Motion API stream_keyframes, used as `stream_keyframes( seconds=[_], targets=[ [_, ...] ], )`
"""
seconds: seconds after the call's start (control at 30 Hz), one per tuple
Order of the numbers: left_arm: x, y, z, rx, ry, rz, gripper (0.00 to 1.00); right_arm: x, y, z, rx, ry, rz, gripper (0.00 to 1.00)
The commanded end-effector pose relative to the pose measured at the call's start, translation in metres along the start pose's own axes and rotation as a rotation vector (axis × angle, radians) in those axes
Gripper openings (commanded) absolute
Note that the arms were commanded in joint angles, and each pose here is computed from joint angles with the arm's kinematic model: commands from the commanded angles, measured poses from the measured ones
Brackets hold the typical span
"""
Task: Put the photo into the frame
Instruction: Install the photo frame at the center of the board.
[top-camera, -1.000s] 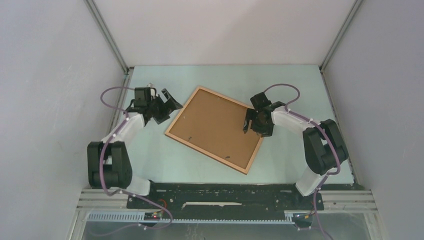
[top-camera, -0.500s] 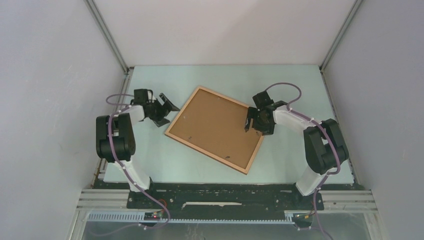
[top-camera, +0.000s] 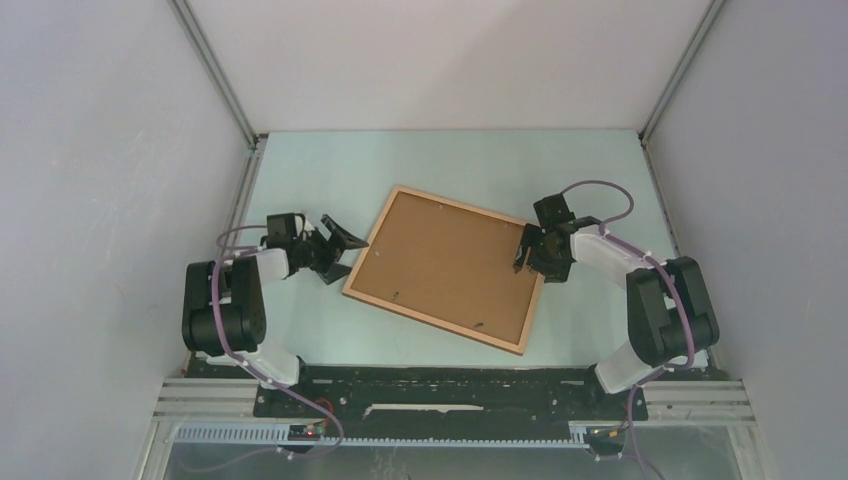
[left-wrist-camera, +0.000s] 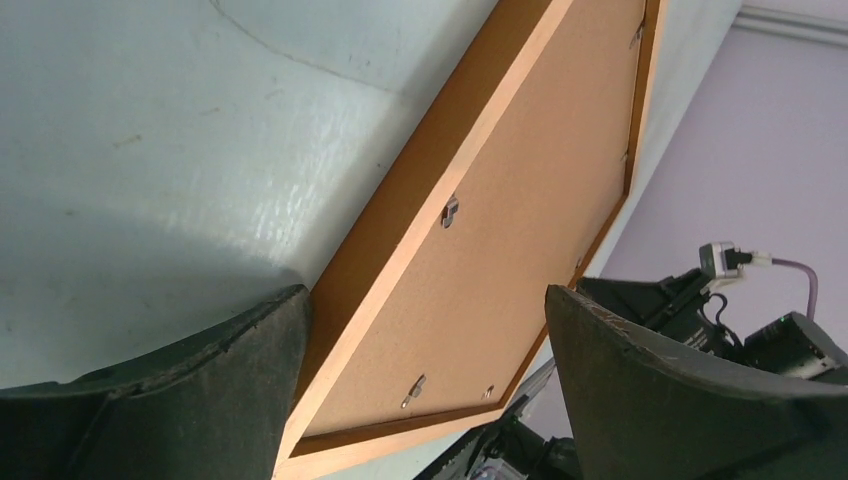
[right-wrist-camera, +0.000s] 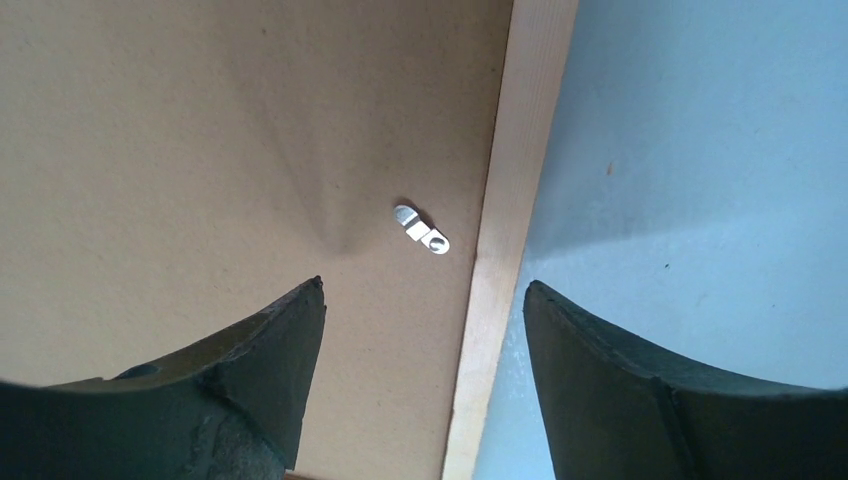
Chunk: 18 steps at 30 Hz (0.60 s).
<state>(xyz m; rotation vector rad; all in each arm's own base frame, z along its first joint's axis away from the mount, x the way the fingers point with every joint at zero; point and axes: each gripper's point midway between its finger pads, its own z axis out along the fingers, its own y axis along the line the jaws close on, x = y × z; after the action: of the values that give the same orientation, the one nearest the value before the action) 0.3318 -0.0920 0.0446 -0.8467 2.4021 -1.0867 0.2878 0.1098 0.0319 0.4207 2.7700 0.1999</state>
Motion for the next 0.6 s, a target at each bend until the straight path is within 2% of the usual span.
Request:
stream_keyframes(
  seconds=[0.0,0.13,0.33,0.57],
  targets=[
    [0.021,-0.004,-0.007,0.047,0.062,-0.008,0.97,-0.022,0.002,0.003,-0.011,-0.080,-0.018,0.78],
    [0.021,-0.005,-0.009,0.058,0.070,0.001,0.96,-0.027,-0.001,0.006,-0.007,-0.085,-0.005,0.67],
    [0.019,-0.005,-0.008,0.081,0.051,-0.026,0.96,-0.028,-0.005,0.013,0.034,-0.078,-0.004,0.63],
    [0.020,0.000,-0.006,0.116,0.048,-0.091,0.96,-0.037,-0.005,0.015,0.087,-0.088,-0.007,0.52]
  ],
)
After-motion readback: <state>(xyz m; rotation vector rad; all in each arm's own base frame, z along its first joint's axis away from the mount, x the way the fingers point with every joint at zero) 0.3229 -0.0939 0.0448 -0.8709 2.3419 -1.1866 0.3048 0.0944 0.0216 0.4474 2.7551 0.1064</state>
